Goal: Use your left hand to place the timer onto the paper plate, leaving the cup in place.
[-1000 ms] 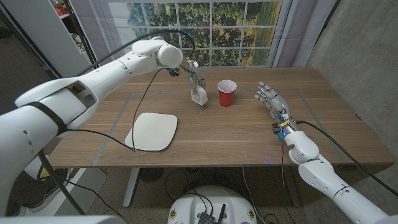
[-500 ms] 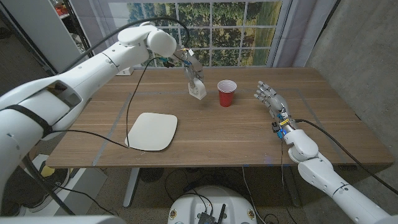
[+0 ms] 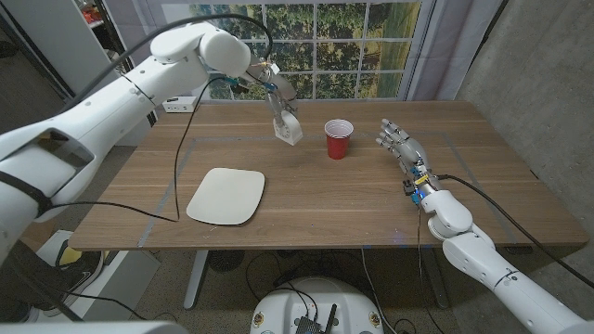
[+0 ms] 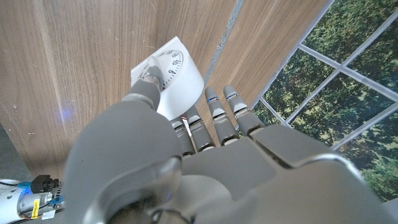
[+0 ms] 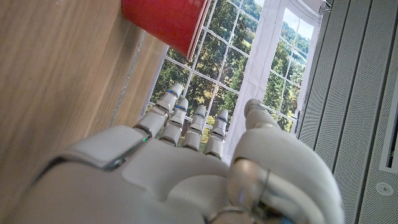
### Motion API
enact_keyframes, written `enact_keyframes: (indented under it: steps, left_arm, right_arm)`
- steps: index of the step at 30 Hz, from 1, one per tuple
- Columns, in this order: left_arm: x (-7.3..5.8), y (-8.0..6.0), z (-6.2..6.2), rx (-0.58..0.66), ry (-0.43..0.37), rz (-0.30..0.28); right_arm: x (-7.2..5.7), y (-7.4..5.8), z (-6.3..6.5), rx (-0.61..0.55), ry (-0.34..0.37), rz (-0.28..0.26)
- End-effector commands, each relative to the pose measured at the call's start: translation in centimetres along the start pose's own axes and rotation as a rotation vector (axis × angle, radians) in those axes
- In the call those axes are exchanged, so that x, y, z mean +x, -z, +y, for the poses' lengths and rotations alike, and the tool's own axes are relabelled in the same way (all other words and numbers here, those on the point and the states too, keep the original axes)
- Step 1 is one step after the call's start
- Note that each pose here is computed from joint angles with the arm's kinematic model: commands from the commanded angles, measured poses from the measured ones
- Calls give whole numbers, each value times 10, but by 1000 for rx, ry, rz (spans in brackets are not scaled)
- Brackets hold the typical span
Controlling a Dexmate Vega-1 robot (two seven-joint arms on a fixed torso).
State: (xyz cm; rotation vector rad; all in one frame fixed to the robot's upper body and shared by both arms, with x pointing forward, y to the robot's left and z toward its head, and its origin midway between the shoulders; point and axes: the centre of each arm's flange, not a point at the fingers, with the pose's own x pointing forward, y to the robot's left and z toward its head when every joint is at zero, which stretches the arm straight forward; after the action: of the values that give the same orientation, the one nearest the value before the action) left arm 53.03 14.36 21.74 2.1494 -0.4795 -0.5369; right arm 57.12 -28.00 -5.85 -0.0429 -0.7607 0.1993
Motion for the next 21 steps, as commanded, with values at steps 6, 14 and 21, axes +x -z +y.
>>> enact_keyframes:
  steps: [6, 14, 21]
  left_arm:
    - [-42, -14, -29, -69, 32, 64]
    - [-53, -18, -45, -79, 56, 110]
    - [-60, -20, -57, -84, 79, 143]
  right_arm:
    - [13, 2, 8, -2, -26, 4]
    - [18, 4, 10, -4, -42, 5]
    - [27, 1, 8, -12, -54, 3]
